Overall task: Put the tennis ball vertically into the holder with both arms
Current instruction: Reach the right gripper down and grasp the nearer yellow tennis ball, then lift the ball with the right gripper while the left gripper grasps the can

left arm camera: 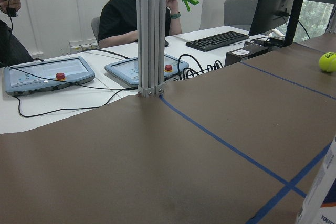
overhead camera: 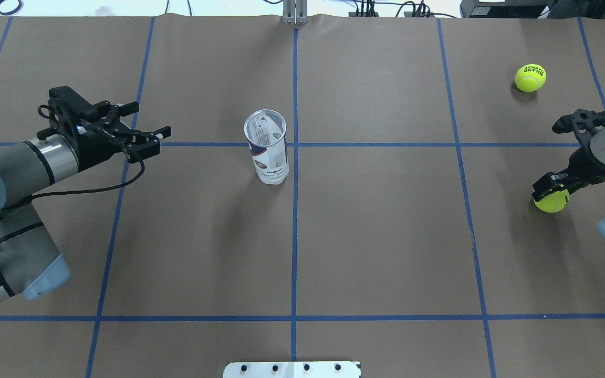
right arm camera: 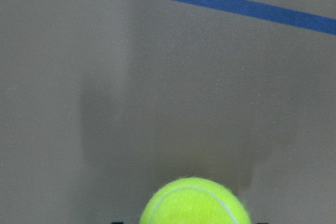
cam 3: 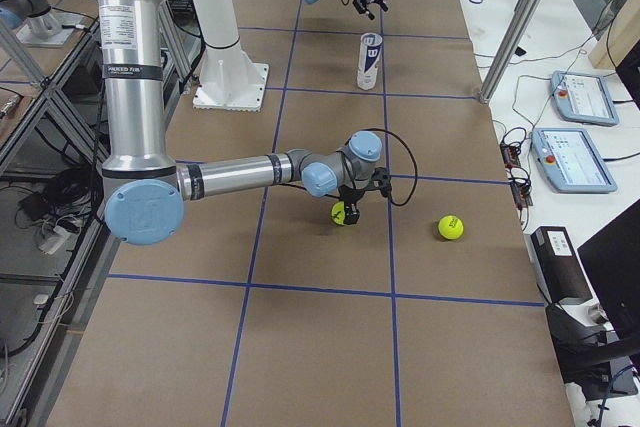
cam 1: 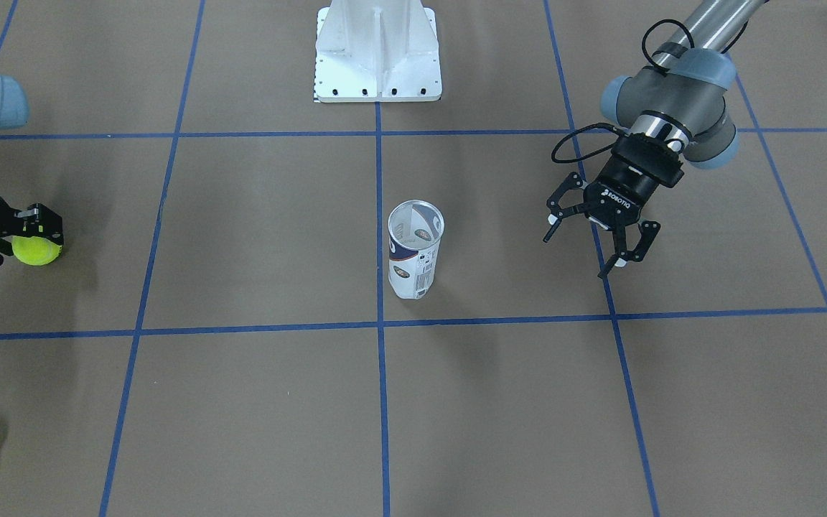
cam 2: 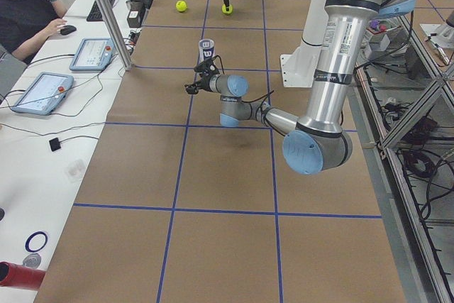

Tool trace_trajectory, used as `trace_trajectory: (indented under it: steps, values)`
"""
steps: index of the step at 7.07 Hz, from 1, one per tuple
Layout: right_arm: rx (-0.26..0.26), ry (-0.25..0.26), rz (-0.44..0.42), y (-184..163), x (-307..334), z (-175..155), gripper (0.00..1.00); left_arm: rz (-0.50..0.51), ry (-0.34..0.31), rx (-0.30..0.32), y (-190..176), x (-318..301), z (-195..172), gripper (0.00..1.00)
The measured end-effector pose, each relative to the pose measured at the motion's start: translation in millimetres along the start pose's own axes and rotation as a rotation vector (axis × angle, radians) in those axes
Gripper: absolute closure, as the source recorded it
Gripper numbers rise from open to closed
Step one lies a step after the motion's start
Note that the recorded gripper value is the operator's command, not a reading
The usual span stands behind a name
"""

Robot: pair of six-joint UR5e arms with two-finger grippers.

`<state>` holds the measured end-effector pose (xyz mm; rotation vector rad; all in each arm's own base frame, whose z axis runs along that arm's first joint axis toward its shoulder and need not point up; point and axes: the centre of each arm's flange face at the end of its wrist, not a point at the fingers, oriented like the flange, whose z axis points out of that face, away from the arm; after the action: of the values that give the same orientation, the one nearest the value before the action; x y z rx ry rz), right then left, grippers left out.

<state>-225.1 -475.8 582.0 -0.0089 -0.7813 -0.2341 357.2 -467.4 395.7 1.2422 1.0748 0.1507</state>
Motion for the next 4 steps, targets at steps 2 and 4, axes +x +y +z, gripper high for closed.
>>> trace_trajectory:
  steps: [2,4]
  values:
    - [0.020,-0.029,-0.014,-2,-10,-16,1.00,-0.001,0.004,0.004,-3,3,5,0.01]
    - [0.067,-0.147,0.007,-16,-12,-68,1.00,-0.003,0.004,0.001,-3,6,18,0.01]
